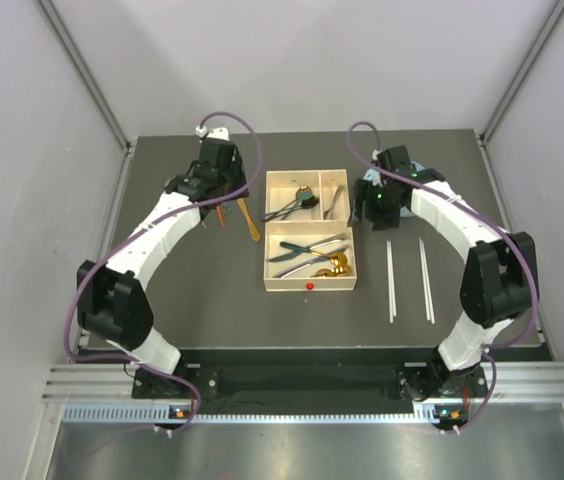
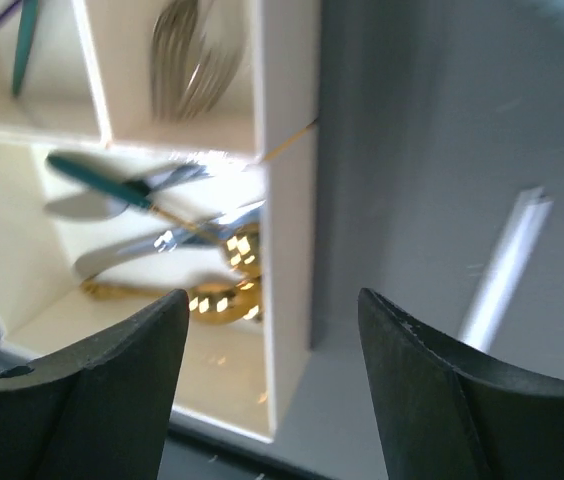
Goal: Sort the eating utensils into containers
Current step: Adjust the storage box at the center of the board.
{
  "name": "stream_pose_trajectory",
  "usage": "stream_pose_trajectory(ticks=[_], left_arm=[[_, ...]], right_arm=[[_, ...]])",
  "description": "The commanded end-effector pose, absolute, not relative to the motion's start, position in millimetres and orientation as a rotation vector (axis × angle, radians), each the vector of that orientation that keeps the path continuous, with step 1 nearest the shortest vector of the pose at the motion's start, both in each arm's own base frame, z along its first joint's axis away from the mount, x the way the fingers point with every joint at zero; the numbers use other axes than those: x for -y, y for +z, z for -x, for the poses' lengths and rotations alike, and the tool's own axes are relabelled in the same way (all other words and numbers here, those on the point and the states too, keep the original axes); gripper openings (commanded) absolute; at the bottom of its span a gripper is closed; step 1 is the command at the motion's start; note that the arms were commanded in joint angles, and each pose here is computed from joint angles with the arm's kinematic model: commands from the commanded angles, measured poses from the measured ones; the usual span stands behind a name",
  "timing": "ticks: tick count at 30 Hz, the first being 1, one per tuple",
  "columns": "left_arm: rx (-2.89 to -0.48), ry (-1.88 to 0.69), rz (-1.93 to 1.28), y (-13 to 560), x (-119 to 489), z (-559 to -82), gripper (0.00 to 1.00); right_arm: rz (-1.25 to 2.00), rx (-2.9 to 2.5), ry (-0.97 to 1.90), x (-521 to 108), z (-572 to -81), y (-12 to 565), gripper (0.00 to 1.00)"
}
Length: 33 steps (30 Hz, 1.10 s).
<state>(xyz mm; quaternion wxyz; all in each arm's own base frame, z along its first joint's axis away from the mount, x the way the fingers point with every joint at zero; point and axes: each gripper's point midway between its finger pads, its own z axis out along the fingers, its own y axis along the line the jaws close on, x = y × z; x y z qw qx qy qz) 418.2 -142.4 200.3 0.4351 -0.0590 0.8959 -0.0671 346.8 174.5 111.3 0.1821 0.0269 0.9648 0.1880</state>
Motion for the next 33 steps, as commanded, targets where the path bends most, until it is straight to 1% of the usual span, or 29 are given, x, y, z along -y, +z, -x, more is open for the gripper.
stream_pose_trajectory(ticks=[1, 2, 5, 6, 7, 8, 9, 10, 12, 14, 15, 17, 21, 22, 23, 24, 25, 26, 27, 28, 29, 30, 31, 32, 33], left_arm=[[-2.079, -0.171, 0.299, 265.1, 120.8, -451.1, 0.53], [-2.059, -0.186, 0.329, 274.1, 115.7, -456.3, 0.52], [-1.934, -0.295, 0.428, 313.9, 115.1, -470.8, 0.50], [-1.828, -0.378, 0.476, 342.3, 117.9, -476.0, 0.50], [-1.784, -0.427, 0.495, 348.5, 121.2, -477.1, 0.52], [-1.737, -0.537, 0.475, 365.5, 132.5, -472.9, 0.58], [-1.658, -0.620, 0.445, 384.8, 141.3, -475.9, 0.71], [-1.652, -0.676, 0.415, 382.7, 150.4, -474.8, 0.98], [-1.653, -0.836, 0.313, 387.0, 178.0, -469.3, 0.99], [-1.696, -0.932, 0.334, 375.7, 193.3, -471.9, 0.99], [-1.714, -0.997, 0.305, 376.5, 203.4, -468.4, 0.99], [-1.786, -1.020, 0.364, 357.9, 207.6, -472.8, 0.99], [-1.860, -1.013, 0.407, 334.2, 205.6, -472.3, 0.99], [-1.857, -1.006, 0.408, 333.2, 204.9, -471.5, 0.99], [-1.846, -1.020, 0.426, 336.5, 202.7, -469.7, 0.99], [-1.856, -1.028, 0.464, 330.9, 199.3, -469.6, 0.99], [-1.864, -1.054, 0.507, 328.5, 194.4, -471.0, 0.99], [-1.908, -1.124, 0.703, 315.0, 190.8, -470.1, 0.99], [-1.941, -1.164, 0.843, 294.2, 186.2, -468.8, 0.99], [-1.893, -1.235, 0.921, 290.8, 172.6, -475.3, 0.99], [-1.857, -1.435, 0.876, 298.8, 185.7, -469.4, 0.99], [-1.700, -1.545, 0.763, 307.9, 186.8, -472.5, 0.99], [-1.693, -1.585, 0.800, 303.1, 187.6, -472.9, 0.99], [-1.736, -1.609, 0.829, 290.0, 192.0, -476.0, 0.99], [-1.803, -1.573, 0.818, 290.6, 195.5, -480.4, 0.99]], right_arm=[[-0.007, -2.337, 0.181, -118.6, -402.9, 219.8, 0.68], [-0.019, -2.242, 0.149, -113.3, -417.0, 242.6, 0.67], [-0.002, -1.976, 0.174, -115.3, -441.9, 317.2, 0.65], [0.012, -1.909, 0.190, -117.0, -444.1, 336.5, 0.64], [0.059, -1.855, 0.252, -127.9, -444.9, 350.6, 0.61], [0.073, -1.755, 0.301, -134.7, -450.6, 374.7, 0.60], [0.081, -1.710, 0.342, -140.0, -448.9, 388.2, 0.59], [0.121, -1.674, 0.431, -154.2, -446.0, 399.3, 0.59], [0.144, -1.565, 0.506, -161.5, -446.2, 427.7, 0.58], [0.176, -1.506, 0.595, -171.3, -441.2, 445.7, 0.63], [0.170, -1.492, 0.617, -172.0, -442.1, 450.5, 0.63], [0.198, -1.452, 0.678, -175.7, -439.6, 462.8, 0.63], [0.194, -1.394, 0.783, -175.2, -441.7, 477.5, 0.71], [0.181, -1.389, 0.887, -180.0, -437.3, 481.4, 0.73], [0.176, -1.329, 0.928, -173.1, -436.8, 496.0, 0.74], [0.174, -1.319, 0.990, -174.5, -440.7, 495.3, 0.74], [0.179, -1.319, 1.140, -182.8, -431.5, 500.2, 0.75], [0.207, -1.241, 1.181, -178.3, -429.4, 516.4, 0.77], [0.214, -1.234, 1.240, -182.0, -436.8, 516.6, 0.78], [0.227, -1.234, 1.349, -188.1, -429.5, 521.7, 0.79], [0.271, -1.169, 1.378, -189.7, -425.1, 533.4, 0.80], [0.288, -1.157, 1.408, -193.5, -430.5, 536.9, 0.87], [0.302, -1.161, 1.438, -195.9, -429.6, 539.3, 0.88], [0.318, -1.159, 1.442, -199.1, -427.8, 548.3, 0.88], [0.313, -1.180, 1.437, -200.6, -433.8, 544.4, 0.89]])
